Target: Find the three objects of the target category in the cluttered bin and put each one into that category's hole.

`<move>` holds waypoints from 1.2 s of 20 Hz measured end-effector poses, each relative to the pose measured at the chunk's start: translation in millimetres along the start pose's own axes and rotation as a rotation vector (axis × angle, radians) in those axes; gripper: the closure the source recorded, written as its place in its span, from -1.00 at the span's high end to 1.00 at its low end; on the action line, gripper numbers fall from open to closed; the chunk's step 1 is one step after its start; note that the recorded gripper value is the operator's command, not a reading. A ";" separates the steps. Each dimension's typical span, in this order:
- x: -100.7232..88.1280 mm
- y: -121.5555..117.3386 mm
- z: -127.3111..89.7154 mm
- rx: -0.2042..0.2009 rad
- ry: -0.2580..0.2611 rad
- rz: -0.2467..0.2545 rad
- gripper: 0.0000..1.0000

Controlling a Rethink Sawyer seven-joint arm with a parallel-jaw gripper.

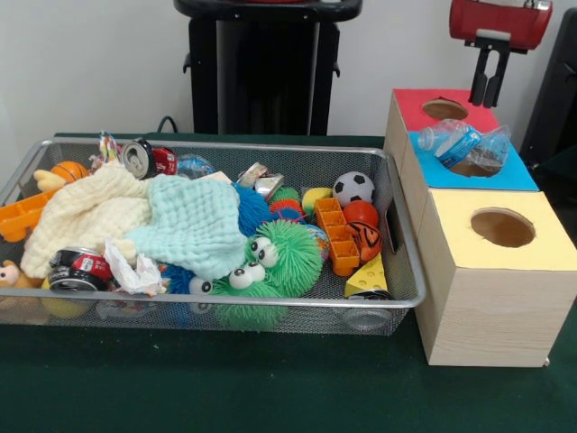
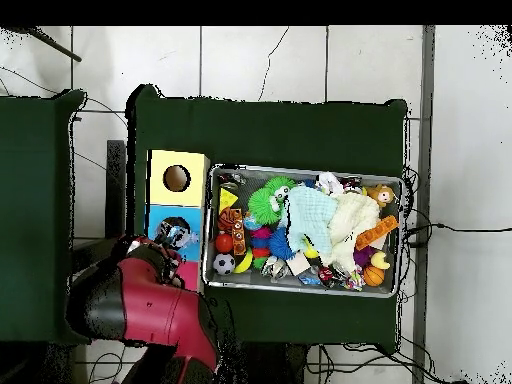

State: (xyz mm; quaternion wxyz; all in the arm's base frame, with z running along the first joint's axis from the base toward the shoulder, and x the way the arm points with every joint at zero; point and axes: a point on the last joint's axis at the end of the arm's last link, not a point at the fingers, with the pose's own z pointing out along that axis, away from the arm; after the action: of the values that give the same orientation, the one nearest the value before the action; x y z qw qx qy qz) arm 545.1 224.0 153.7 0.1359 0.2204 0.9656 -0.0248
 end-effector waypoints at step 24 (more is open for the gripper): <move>-13.4 -13.8 7.0 0.013 0.003 0.030 -1.00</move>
State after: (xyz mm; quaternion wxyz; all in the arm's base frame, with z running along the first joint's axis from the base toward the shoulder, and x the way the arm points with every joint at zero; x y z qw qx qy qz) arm 552.6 205.2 150.4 0.1336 0.2360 0.9621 -0.0288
